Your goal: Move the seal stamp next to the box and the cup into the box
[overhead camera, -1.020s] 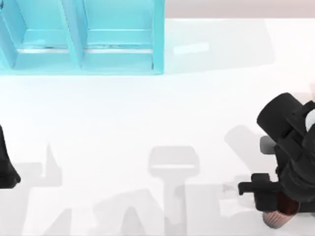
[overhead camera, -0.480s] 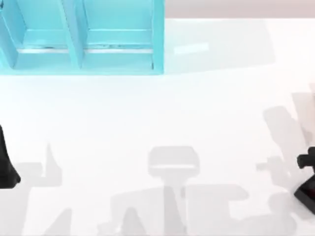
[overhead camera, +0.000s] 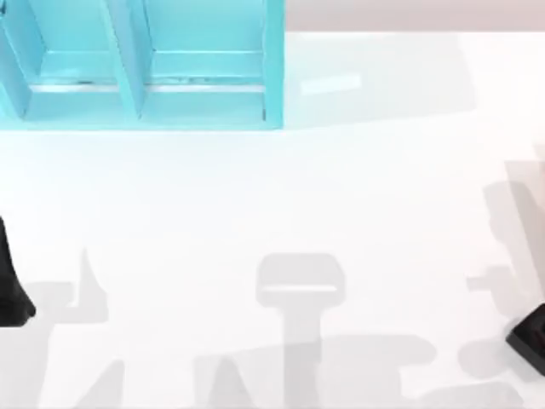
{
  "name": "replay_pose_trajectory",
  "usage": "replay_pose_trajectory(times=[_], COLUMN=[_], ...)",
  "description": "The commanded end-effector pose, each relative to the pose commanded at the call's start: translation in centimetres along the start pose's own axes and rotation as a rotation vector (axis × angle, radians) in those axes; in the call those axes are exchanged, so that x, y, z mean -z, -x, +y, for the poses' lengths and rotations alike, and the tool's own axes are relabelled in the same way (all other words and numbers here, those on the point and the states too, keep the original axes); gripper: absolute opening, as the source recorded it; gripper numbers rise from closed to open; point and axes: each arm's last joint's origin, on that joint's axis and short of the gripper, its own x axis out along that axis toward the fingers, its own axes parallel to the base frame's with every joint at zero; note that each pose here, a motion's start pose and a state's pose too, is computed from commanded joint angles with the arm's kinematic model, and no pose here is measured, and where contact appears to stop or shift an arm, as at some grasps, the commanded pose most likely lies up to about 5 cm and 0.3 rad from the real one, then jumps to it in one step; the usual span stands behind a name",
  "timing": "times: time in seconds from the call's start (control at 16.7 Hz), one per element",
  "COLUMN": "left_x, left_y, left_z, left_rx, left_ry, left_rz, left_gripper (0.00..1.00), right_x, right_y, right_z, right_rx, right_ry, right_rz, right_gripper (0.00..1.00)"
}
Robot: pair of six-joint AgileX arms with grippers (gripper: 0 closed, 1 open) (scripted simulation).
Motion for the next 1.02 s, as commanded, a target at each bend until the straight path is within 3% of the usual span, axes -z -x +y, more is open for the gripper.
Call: replay_pose_trajectory(times=[0.3, 1.02], left_x=[0.0, 0.0], left_y=[0.0, 0.0], left_z=[0.0, 0.0], left_rx=[0.0, 0.0], left_ry=[0.0, 0.0], left_rz=[0.0, 0.0], left_gripper=[1.0, 1.0], right_x=[-1.0, -2.0], right_y=[0.1, -0.4], right_z=[-1.8, -12.7], right_rx=[0.001, 0.014], right_ry=[0.0, -0.001], right_rz=[0.004, -0.018], right_gripper=[0.0, 0.0])
